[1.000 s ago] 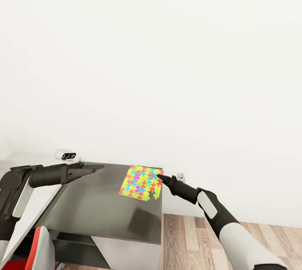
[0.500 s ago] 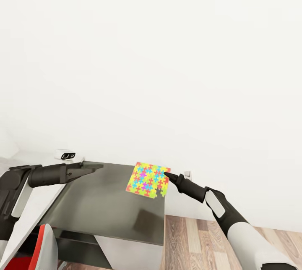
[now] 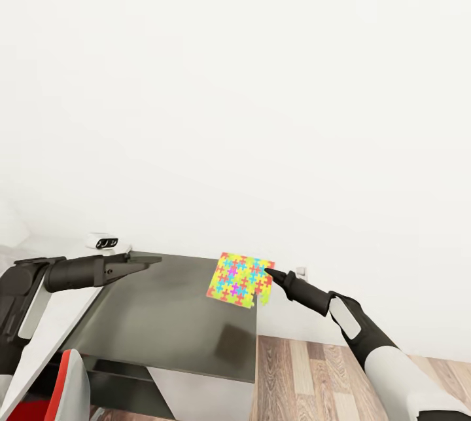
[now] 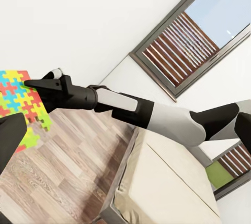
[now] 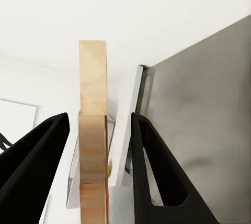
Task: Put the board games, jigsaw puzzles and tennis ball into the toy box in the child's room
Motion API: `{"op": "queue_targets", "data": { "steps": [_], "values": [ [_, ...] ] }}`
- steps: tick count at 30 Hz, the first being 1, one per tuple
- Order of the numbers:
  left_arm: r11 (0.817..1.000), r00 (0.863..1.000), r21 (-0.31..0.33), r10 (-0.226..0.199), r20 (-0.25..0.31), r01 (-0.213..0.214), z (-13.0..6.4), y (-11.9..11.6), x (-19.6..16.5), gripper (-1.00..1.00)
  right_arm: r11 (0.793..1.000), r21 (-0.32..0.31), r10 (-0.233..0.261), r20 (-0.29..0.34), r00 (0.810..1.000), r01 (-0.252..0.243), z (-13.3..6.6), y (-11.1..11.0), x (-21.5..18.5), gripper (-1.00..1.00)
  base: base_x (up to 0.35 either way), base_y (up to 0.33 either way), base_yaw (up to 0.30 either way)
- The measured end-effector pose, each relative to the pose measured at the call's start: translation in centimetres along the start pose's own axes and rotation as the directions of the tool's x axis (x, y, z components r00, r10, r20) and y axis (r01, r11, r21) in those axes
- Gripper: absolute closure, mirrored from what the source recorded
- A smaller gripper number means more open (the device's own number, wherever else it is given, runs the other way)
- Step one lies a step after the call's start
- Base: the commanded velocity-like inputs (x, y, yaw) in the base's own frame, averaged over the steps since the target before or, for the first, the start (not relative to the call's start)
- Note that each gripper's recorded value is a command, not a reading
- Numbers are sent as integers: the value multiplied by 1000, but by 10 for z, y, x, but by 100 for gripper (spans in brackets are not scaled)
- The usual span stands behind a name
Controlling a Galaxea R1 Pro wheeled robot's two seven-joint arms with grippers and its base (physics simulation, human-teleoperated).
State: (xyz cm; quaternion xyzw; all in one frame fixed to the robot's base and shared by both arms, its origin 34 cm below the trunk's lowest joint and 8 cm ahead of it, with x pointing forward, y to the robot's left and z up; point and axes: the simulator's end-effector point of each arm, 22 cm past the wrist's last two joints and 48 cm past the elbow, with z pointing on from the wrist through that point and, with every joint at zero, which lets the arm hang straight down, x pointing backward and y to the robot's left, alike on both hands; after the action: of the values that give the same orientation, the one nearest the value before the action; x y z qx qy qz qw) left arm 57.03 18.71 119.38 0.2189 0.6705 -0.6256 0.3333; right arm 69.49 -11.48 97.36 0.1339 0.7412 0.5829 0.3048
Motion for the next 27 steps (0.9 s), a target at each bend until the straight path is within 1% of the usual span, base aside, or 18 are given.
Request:
{"op": "queue_targets", "data": {
  "steps": [2, 5, 8, 13, 22, 27],
  "values": [
    [1000, 1000, -2, 1, 2, -1, -1, 0, -1, -100, 1000, -3, 0, 1, 1000, 0, 0, 1, 0, 100, 0, 0, 0],
    [1000, 1000, -5, 3, 5, -3, -2, 0, -2, -100, 999, -47, -2, 1, 1000, 2, -1, 10, -1, 100, 0, 0, 0],
    [1000, 1000, -5, 2, 6, -2, -3, 0, -2, -100, 997, -75, -5, 1, 1000, 5, -2, 16, -1, 100, 0, 0, 0],
    [1000, 1000, -5, 1, 5, -1, -3, 0, -2, -100, 996, -89, -6, 1, 1000, 6, -1, 20, -1, 100, 0, 0, 39],
    [1000, 1000, -6, 7, 8, -7, -3, -2, -3, -100, 996, -94, -9, 2, 1000, 10, -2, 22, -1, 100, -3, 0, 250],
    [1000, 1000, -5, 8, 8, -8, -3, -2, -3, -100, 996, -91, -13, -1, 1000, 13, -1, 22, 0, 100, -86, 0, 284]
  ]
}}
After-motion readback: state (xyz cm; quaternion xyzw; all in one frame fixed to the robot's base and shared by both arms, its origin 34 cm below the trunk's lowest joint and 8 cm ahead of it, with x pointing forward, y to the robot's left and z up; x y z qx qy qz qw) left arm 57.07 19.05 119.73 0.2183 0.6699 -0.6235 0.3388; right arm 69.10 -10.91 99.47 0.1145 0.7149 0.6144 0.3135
